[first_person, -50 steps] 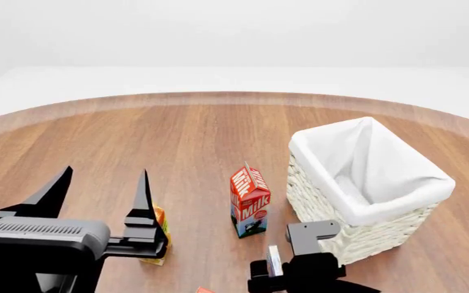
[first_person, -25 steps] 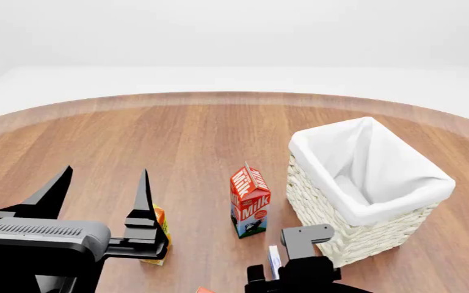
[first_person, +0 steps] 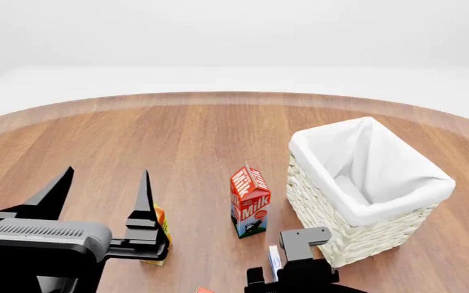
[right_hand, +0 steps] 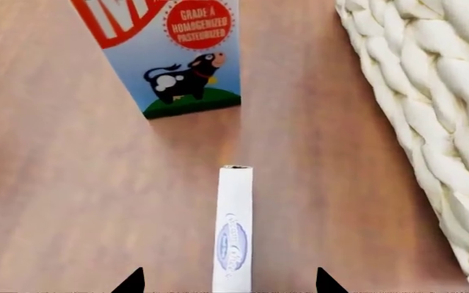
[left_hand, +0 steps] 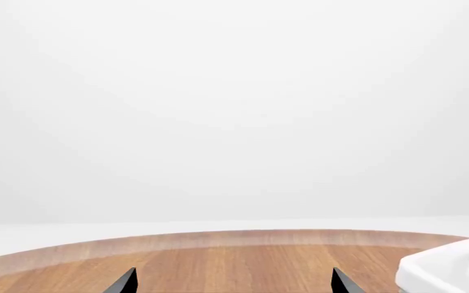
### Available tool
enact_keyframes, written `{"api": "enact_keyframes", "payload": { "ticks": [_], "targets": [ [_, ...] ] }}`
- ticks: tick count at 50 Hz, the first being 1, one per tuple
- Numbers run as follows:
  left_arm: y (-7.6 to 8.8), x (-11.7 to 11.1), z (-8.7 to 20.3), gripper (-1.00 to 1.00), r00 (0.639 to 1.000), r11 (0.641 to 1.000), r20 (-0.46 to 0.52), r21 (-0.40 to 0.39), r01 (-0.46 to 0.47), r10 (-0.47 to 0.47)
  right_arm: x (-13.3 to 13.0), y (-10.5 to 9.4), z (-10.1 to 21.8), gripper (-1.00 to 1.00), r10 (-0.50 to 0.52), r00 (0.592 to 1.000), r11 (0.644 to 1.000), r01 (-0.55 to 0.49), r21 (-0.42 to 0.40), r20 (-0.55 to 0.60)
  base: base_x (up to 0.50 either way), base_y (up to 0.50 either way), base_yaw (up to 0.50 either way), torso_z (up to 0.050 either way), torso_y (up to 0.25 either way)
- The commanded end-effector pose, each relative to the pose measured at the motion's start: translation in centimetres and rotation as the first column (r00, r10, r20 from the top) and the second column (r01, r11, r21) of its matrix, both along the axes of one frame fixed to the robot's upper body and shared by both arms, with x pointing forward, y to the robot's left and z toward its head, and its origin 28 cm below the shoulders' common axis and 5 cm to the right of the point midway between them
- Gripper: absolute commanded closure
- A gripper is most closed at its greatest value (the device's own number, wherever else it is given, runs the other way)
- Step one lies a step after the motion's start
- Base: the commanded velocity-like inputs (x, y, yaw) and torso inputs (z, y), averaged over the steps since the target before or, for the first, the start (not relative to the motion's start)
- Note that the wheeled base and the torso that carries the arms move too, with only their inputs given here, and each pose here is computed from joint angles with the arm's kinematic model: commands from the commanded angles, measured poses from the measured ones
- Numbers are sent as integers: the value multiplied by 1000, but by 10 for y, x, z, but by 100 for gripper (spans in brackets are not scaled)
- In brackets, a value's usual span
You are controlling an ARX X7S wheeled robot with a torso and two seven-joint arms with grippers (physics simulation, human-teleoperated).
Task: Pick up the cream cheese box and the butter, and put them in the basket.
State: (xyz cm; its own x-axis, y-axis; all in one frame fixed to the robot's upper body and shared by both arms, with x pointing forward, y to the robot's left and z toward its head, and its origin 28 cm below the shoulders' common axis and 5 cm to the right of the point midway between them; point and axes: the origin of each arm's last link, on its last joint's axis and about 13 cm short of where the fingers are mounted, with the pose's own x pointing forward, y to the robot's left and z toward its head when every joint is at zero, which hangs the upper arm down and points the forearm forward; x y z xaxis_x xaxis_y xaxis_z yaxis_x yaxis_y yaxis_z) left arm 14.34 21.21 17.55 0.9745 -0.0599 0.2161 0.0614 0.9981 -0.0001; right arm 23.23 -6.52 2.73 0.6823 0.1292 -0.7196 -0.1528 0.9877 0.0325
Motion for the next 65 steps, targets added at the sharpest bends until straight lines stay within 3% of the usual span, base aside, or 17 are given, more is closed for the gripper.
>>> {"api": "enact_keyframes", "payload": {
  "ticks": [1,39,40,65],
  "targets": [
    [-1,0,-1,-100,1000,1000,0,1,2,-2,1,0,-4,-100,-2,1000,1000,2,-3,-10,0,0,0,0,0],
    [1,0,1,-100,1000,1000,0,-10,-1,1,2,4,-15,-100,16,999,999,-17,-30,-33,0,0,0,0,0],
    [1,0,1,-100,1000,1000,0,-10,-1,1,2,3,-15,100,14,999,999,-15,-30,-31,0,0,0,0,0],
    [2,-1,1,-100,1000,1000,1,-11,-8,8,0,3,6,100,12,999,999,-10,-48,48,0,0,0,0,0]
  ]
}}
